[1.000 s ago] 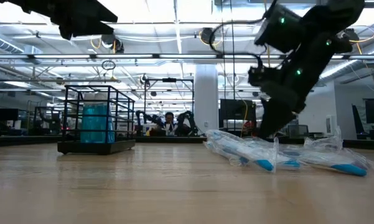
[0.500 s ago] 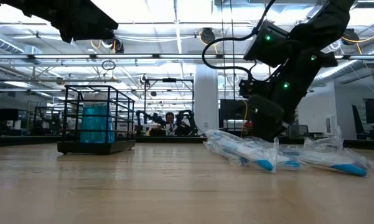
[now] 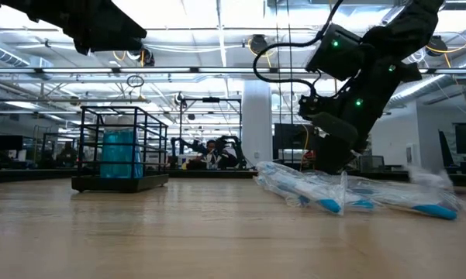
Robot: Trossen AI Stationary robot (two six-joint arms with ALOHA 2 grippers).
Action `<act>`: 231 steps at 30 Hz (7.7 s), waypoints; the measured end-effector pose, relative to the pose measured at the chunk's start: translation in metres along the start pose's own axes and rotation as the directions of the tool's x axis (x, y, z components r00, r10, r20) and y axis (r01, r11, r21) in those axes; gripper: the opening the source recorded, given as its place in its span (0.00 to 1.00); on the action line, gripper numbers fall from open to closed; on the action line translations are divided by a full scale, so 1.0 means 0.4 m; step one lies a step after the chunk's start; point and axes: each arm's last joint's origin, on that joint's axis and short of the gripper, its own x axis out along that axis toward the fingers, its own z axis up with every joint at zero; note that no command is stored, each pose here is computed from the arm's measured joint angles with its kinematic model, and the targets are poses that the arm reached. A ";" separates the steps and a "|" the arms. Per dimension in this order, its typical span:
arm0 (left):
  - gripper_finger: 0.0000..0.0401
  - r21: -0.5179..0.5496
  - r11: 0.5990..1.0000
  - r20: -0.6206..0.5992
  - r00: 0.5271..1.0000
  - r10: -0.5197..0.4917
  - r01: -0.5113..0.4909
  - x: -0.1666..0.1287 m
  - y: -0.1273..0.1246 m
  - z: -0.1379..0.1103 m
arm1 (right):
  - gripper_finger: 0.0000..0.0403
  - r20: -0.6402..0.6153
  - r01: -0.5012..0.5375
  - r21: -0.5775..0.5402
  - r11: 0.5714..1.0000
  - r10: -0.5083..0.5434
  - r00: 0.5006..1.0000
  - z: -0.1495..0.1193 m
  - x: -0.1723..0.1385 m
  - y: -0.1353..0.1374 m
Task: Pick & Place toothbrushing station
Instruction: Put the purple toothbrush into the top compartment of the mesh organizer
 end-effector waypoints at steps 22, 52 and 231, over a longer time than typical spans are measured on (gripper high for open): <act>0.58 -0.016 0.999 -0.021 0.999 -0.037 0.037 0.050 -0.016 -0.017 | 0.10 0.689 -0.221 -0.334 0.916 0.397 0.607 0.182 -0.110 0.071; 0.58 0.013 0.952 0.203 0.931 -0.303 0.307 0.394 -0.057 0.061 | 0.10 0.821 -0.295 -0.469 0.833 0.534 0.202 0.221 -0.205 0.090; 0.60 -0.121 0.987 0.189 0.973 0.129 -0.107 0.040 0.111 -0.056 | 0.45 -0.055 0.151 0.285 0.947 -0.142 0.988 -0.059 -0.139 -0.143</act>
